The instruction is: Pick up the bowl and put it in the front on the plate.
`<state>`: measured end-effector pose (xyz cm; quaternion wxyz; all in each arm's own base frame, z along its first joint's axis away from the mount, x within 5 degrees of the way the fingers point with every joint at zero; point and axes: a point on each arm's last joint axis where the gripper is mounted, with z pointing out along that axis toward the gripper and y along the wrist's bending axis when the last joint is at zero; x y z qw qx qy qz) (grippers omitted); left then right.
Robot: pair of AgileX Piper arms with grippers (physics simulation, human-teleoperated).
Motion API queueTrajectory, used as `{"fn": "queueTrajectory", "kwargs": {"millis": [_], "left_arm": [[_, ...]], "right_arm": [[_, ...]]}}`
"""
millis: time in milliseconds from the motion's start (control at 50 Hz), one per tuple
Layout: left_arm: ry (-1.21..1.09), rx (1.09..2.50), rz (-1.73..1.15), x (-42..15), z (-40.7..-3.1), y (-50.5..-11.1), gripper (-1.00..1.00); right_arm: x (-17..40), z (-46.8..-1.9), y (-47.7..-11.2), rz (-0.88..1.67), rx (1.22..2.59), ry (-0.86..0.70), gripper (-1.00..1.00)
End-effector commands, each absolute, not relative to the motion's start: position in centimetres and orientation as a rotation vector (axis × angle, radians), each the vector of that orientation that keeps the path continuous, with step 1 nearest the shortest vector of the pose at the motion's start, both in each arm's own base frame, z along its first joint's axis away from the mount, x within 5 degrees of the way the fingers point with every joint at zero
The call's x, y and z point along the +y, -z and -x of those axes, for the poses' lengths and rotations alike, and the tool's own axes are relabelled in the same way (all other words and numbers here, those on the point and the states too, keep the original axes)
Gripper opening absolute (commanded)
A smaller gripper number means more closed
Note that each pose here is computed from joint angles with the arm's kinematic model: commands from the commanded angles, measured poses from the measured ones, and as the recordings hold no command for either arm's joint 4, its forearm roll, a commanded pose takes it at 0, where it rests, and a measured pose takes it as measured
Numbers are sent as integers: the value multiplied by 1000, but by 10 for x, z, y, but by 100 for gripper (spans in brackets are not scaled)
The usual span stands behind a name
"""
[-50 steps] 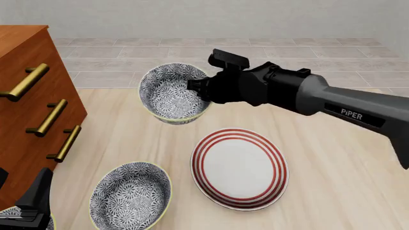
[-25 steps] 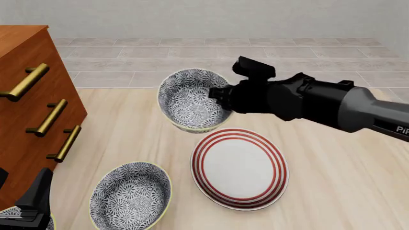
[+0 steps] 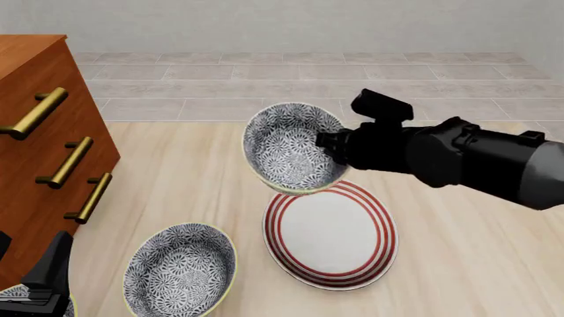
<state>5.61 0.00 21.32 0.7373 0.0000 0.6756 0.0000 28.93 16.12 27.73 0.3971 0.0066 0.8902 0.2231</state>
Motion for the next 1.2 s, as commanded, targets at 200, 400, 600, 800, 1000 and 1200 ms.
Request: {"fn": "queueTrajectory", "kwargs": {"millis": [200, 400, 600, 800, 1000, 1200], "left_arm": [[0, 1484, 0, 0, -56, -213, 100], [0, 1484, 0, 0, -56, -213, 100], [0, 1484, 0, 0, -56, -213, 100], [0, 1484, 0, 0, -56, -213, 100], [0, 1484, 0, 0, -56, -213, 100], [0, 1484, 0, 0, -56, -213, 100]], "right_arm": [[129, -265, -257, -125, 2267, -553, -100], [114, -254, -247, -173, 2280, -535, -100], [110, -246, -226, -199, 2308, -532, -100], [105, -247, -210, -220, 2332, -507, -100], [108, -252, -200, -207, 2356, -491, -100], [113, -259, -187, -199, 2385, -481, -100]]}}
